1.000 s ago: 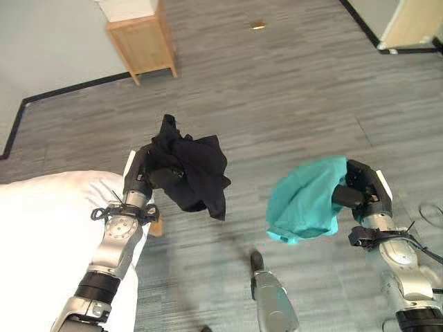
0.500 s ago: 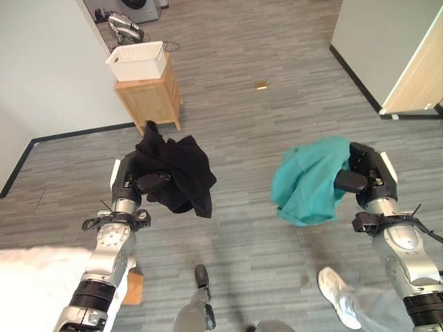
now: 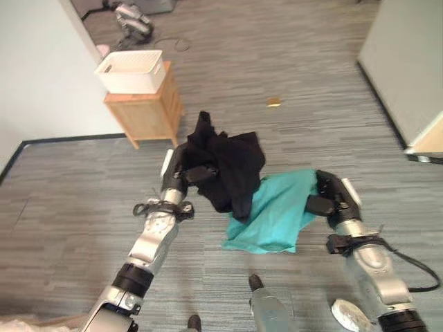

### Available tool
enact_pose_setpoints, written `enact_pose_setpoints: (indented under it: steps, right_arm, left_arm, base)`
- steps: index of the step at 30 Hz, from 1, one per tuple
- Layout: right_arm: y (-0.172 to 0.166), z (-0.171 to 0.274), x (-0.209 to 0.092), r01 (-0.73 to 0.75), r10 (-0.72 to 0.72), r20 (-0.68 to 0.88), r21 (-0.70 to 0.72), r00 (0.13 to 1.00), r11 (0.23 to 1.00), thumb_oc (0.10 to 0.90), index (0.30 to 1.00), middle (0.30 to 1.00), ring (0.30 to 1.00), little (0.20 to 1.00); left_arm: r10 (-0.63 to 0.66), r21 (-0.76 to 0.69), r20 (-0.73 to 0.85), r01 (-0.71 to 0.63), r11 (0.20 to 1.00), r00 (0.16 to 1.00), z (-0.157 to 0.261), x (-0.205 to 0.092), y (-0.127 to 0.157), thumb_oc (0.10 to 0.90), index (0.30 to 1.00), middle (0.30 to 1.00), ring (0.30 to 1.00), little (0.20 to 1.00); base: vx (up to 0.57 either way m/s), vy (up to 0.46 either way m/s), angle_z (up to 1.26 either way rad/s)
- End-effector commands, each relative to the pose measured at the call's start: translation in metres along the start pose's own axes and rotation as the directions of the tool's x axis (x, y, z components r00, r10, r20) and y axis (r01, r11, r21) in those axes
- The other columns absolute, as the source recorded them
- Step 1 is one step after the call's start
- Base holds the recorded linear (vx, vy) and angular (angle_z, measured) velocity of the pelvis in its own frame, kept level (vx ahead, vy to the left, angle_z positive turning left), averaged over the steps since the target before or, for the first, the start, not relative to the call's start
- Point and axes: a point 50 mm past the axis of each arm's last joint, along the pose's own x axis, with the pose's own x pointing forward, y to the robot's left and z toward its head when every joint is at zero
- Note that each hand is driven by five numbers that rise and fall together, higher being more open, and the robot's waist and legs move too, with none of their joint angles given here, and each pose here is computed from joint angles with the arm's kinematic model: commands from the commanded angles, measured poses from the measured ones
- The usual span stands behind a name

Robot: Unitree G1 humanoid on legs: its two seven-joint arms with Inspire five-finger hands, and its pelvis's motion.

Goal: Pick up bed clothes into laundry basket.

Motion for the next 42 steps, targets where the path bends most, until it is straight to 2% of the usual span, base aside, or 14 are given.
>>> enact_pose_setpoints:
  steps: [1,2,5,6,7,8,15,19,23,27,32,38,42]
  right_arm:
    - [-0.009,0.074,0.002,-0.016,0.011,0.383,0.010,0.924,1.000,0.400,0.300,0.300,0.300,0.300]
    - [-0.017,0.077,0.000,0.008,-0.006,0.385,-0.005,0.923,1.000,0.400,0.300,0.300,0.300,0.300]
    - [-0.027,0.088,-0.008,0.033,-0.023,0.433,-0.016,0.901,0.999,0.400,0.300,0.300,0.300,0.300]
    - [-0.027,0.087,-0.008,0.030,-0.020,0.432,-0.016,0.901,0.999,0.400,0.300,0.300,0.300,0.300]
    - [-0.033,0.088,-0.009,0.053,-0.034,0.425,-0.032,0.905,0.998,0.400,0.300,0.300,0.300,0.300]
    - [-0.038,0.023,-0.012,0.307,-0.358,0.218,0.235,0.908,0.922,0.400,0.300,0.300,0.300,0.300]
    - [-0.041,0.038,0.001,0.265,-0.319,0.264,0.220,0.910,0.939,0.400,0.300,0.300,0.300,0.300]
    - [-0.038,0.061,0.017,0.200,-0.242,0.329,0.156,0.913,0.967,0.400,0.300,0.300,0.300,0.300]
    - [-0.011,0.079,0.033,0.090,-0.142,0.403,0.145,0.904,0.985,0.400,0.300,0.300,0.300,0.300]
    - [0.015,0.088,0.039,0.000,-0.053,0.437,0.120,0.898,0.993,0.400,0.300,0.300,0.300,0.300]
    - [0.004,0.066,0.026,0.084,-0.117,0.364,0.107,0.924,0.991,0.400,0.300,0.300,0.300,0.300]
    - [-0.008,0.017,-0.003,0.203,-0.236,0.204,0.169,0.950,0.964,0.400,0.300,0.300,0.300,0.300]
    - [-0.007,0.004,-0.013,0.224,-0.249,0.156,0.164,0.956,0.961,0.400,0.300,0.300,0.300,0.300]
  left_arm:
    - [-0.148,-0.008,0.484,0.173,0.985,0.863,0.103,-0.003,-0.002,0.400,0.300,0.300,0.300,0.300]
    - [-0.169,0.001,0.516,0.197,0.980,0.840,0.112,-0.012,0.001,0.400,0.300,0.300,0.300,0.300]
    - [-0.059,-0.012,0.573,0.081,0.997,0.818,0.126,-0.040,0.035,0.400,0.300,0.300,0.300,0.300]
    - [-0.057,-0.012,0.571,0.078,0.997,0.819,0.126,-0.041,0.036,0.400,0.300,0.300,0.300,0.300]
    - [0.070,-0.028,0.556,-0.065,0.997,0.828,0.121,-0.053,0.060,0.400,0.300,0.300,0.300,0.300]
    - [0.500,0.121,0.098,-0.509,0.852,0.860,0.020,-0.074,0.137,0.400,0.300,0.300,0.300,0.300]
    - [0.497,0.150,0.157,-0.518,0.842,0.853,0.034,-0.067,0.139,0.400,0.300,0.300,0.300,0.300]
    - [0.517,0.154,0.194,-0.547,0.823,0.833,0.042,-0.064,0.143,0.400,0.300,0.300,0.300,0.300]
    - [0.564,0.207,0.136,-0.580,0.788,0.815,0.026,-0.076,0.147,0.400,0.300,0.300,0.300,0.300]
    - [0.600,0.155,0.026,-0.596,0.788,0.800,-0.001,-0.094,0.142,0.400,0.300,0.300,0.300,0.300]
    - [0.588,0.120,-0.026,-0.582,0.805,0.808,-0.015,-0.106,0.130,0.400,0.300,0.300,0.300,0.300]
    - [0.537,0.158,-0.006,-0.529,0.833,0.844,-0.014,-0.106,0.116,0.400,0.300,0.300,0.300,0.300]
    - [0.517,0.149,0.005,-0.512,0.846,0.856,-0.013,-0.103,0.111,0.400,0.300,0.300,0.300,0.300]
  base:
    - [0.05,-0.151,0.34]
    - [0.04,-0.153,0.16]
    - [0.08,-0.108,0.43]
    - [0.07,-0.060,0.33]
    - [0.01,-0.041,0.21]
    - [0.01,-0.039,0.11]
    - [-0.05,-0.007,0.09]
    - [-0.05,-0.025,0.28]
    - [-0.02,0.005,0.45]
    - [0.00,0.030,0.21]
    - [0.03,0.019,0.02]
    - [0.03,0.015,-0.11]
    - [0.04,0.011,-0.25]
